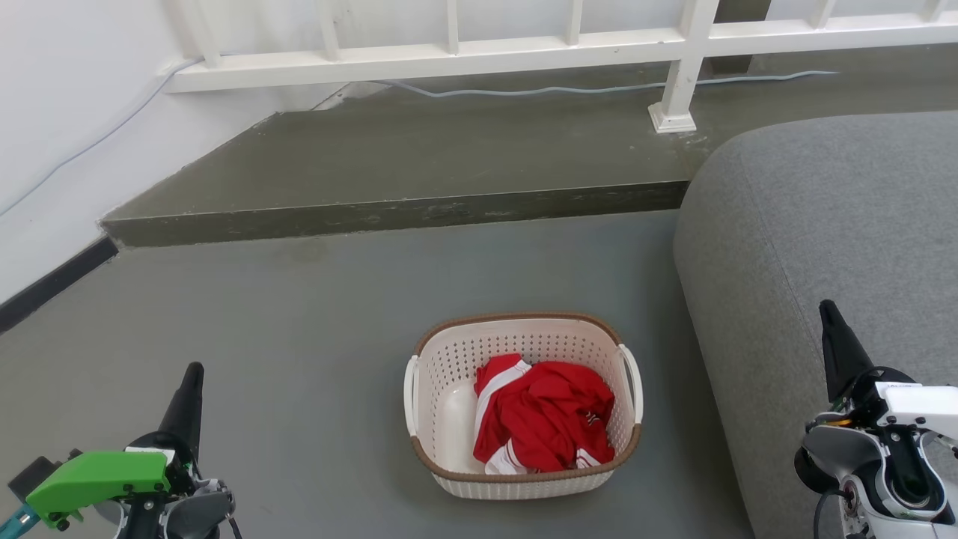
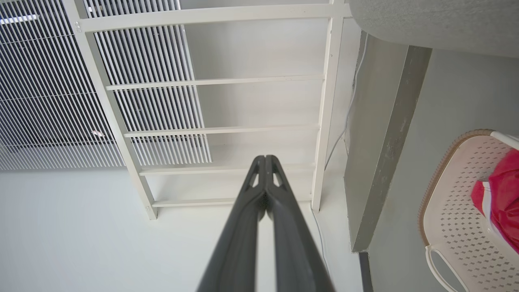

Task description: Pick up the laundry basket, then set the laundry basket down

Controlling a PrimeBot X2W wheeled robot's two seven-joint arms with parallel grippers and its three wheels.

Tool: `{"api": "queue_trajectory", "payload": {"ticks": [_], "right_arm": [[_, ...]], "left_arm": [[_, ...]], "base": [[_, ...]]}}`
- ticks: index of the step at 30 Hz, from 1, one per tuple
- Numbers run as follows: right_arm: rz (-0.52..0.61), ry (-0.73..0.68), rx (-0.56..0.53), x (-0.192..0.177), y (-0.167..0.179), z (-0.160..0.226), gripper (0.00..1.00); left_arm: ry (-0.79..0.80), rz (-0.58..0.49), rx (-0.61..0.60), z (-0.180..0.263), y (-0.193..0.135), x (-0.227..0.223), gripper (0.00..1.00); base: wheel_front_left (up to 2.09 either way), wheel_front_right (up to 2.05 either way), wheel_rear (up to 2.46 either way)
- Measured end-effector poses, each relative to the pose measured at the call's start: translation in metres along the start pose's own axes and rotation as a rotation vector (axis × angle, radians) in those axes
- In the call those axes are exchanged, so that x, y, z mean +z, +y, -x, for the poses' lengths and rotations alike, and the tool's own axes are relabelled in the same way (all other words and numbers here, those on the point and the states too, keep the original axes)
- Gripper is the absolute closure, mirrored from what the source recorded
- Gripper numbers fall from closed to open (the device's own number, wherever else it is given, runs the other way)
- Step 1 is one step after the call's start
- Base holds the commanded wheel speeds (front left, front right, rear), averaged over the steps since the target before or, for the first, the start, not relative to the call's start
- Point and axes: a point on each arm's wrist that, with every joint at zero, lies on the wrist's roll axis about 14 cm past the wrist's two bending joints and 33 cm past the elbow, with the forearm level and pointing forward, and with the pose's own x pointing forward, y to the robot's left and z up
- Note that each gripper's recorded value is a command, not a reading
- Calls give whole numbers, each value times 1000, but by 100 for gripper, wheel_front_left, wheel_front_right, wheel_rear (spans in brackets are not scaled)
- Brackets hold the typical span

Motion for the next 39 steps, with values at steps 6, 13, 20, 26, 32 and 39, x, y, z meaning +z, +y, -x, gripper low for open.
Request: {"api": "queue_trajectory", "payload": {"ticks": [6,13,20,26,32,39], "right_arm": [[-27,0,-101,-6,-35,16,0],[-24,1,-93,-9,-32,15,0],[-2,6,-76,-12,-26,13,0],[54,21,-50,-17,-18,10,0],[115,33,-30,-22,-11,8,0],[200,59,-3,-30,-4,7,0]], "left_arm": [[7,28,94,13,32,-9,0],[-1,26,89,13,30,-8,0],[-6,11,78,12,27,-10,0],[-6,-21,62,10,21,-13,0],[-1,-82,57,9,19,-17,0],[9,-183,46,8,16,-19,0]], "base": [[0,0,0],[0,0,0],[0,0,0],[0,0,0],[0,0,0],[0,0,0]]}}
